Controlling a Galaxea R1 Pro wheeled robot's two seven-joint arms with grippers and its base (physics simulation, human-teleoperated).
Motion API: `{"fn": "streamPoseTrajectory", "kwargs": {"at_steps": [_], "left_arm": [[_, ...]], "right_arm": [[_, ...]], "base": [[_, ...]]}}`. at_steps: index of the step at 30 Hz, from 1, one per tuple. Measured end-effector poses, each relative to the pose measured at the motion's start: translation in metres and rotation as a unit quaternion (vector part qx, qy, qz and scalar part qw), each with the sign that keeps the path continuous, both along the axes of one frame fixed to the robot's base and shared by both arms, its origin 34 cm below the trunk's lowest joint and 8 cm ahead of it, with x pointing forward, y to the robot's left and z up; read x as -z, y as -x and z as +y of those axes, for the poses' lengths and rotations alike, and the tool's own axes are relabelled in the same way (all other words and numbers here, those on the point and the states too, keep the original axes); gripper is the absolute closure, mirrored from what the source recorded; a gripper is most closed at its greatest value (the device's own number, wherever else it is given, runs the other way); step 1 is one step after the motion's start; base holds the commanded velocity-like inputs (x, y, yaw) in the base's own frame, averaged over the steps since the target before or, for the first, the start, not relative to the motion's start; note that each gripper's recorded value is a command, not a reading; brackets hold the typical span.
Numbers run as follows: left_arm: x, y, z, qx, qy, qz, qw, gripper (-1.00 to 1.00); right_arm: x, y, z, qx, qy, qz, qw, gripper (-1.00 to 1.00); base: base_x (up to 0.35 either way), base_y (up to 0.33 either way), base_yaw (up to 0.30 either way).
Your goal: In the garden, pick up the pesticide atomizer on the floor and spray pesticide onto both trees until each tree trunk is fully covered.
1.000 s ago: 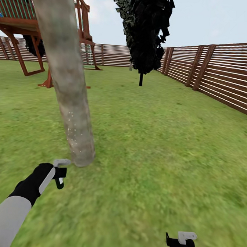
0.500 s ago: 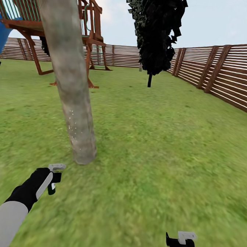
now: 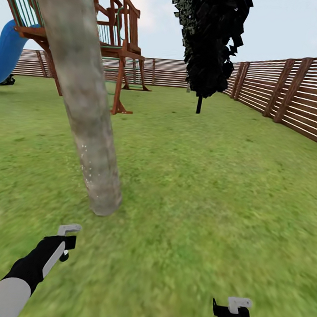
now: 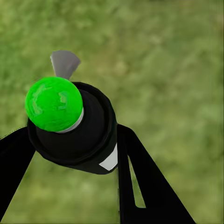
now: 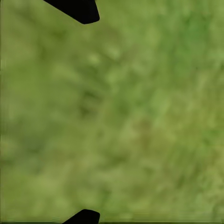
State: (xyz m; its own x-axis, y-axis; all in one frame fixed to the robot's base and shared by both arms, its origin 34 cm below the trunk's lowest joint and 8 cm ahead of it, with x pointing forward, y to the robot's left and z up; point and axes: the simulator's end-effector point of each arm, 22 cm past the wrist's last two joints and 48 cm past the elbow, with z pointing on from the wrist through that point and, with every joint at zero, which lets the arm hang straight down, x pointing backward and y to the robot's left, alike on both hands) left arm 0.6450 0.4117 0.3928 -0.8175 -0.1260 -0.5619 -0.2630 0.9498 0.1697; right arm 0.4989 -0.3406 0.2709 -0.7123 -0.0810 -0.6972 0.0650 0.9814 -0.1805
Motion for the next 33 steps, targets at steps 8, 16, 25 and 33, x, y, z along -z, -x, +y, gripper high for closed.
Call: {"fn": "streamPoseTrajectory", "kwargs": {"at_steps": [8,16,25,33], "left_arm": [[0.003,0.001,-0.009,0.004,0.007,-0.005,1.0000,1.00],[0.008,0.001,-0.032,0.010,0.023,-0.005,0.9997,1.00],[0.005,-0.011,-0.055,0.027,0.026,-0.052,0.9979,1.00],[0.005,-0.011,-0.056,0.030,0.024,-0.052,0.9979,1.00]], "right_arm": [[0.000,0.000,0.000,-0.002,0.000,0.000,1.0000,-1.00],[0.000,0.000,0.000,-0.002,0.000,0.000,1.0000,-1.00],[0.000,0.000,0.000,-0.001,0.000,0.000,1.0000,-1.00],[0.000,0.000,0.000,-0.001,0.001,0.000,1.0000,-1.00]], "base": [[0.279,-0.132,0.000],[0.293,-0.079,0.167],[0.070,-0.256,0.137],[0.213,-0.206,0.022]]}}
